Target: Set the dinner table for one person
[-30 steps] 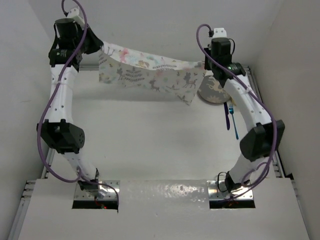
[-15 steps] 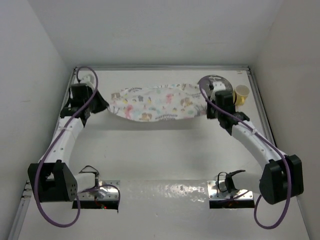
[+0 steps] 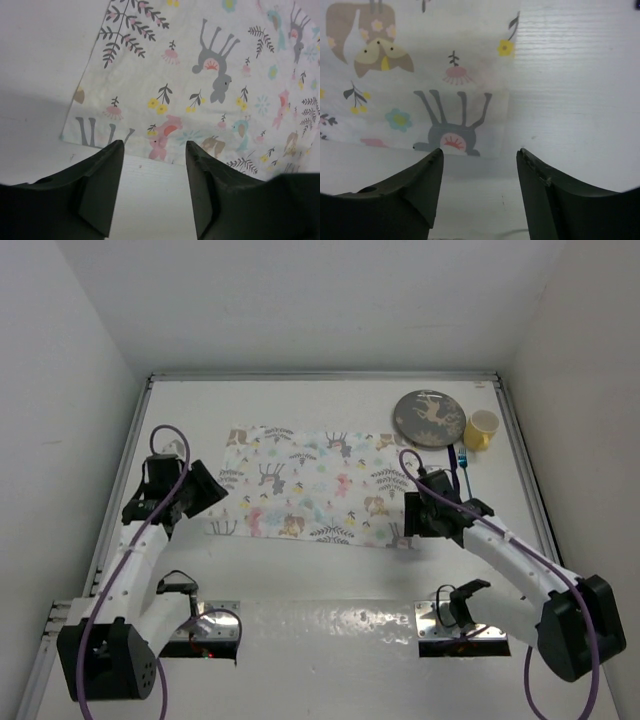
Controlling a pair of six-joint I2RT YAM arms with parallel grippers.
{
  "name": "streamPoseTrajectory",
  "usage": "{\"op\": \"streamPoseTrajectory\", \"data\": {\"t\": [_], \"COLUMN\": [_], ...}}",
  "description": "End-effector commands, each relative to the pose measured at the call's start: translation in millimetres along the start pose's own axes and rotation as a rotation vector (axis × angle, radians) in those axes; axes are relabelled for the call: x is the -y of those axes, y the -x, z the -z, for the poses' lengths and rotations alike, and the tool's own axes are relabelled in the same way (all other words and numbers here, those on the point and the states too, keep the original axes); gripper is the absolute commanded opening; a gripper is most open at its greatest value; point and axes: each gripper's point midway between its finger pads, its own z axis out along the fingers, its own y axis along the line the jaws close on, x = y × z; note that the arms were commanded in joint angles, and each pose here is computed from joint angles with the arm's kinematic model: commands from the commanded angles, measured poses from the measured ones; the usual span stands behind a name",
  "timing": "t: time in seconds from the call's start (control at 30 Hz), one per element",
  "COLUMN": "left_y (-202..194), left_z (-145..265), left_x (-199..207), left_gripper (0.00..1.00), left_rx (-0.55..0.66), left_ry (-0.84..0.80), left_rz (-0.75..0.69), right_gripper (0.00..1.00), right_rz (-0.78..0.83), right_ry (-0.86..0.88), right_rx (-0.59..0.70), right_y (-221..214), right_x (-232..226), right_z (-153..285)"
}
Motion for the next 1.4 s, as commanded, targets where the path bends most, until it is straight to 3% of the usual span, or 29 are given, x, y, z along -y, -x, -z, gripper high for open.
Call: {"op": "streamPoseTrajectory", "data": {"t": [0.0, 0.1, 0.2, 0.3, 0.4, 0.63, 0.8, 1.07, 1.37], "left_y": [26, 43, 48, 49, 41, 13, -26, -78, -101], "left_z": [13, 11, -6, -34, -60, -114, -137, -121, -91], "left_x": [6, 14, 16, 18, 48, 51, 31, 2, -15], "left_gripper": [0.52, 0.53, 0.53, 0.52, 0.52, 0.51, 0.5, 0.46, 0.44], "left_rx": [0.081, 0.136, 0.11, 0.083, 0.057, 0.038, -0.064, -0.177, -0.22], "left_ry": [0.008, -0.021, -0.022, 0.018, 0.018, 0.138, 0.187, 0.198, 0.215], "left_rz": [-0.002, -0.05, -0.083, -0.121, -0.205, -0.255, -0.221, -0.116, -0.069], "right_gripper": [0.63, 0.62, 0.6, 0.6, 0.62, 0.64, 0.66, 0.7, 0.72], "right_rz": [-0.01, 0.009, 0.025, 0.074, 0.106, 0.108, 0.121, 0.108, 0.086], "right_ry": [-0.105, -0.13, -0.112, -0.06, -0.017, 0.057, 0.068, 0.05, 0.041], "right_rx": [0.107, 0.215, 0.263, 0.231, 0.225, 0.18, 0.156, 0.179, 0.206], "right_y": [40, 81, 120, 134, 159, 161, 148, 134, 130], "right_x": [13, 11, 1, -12, -26, -43, -41, -31, -25], "right_z": [18, 25, 22, -1, -15, -31, -32, -21, -11]}}
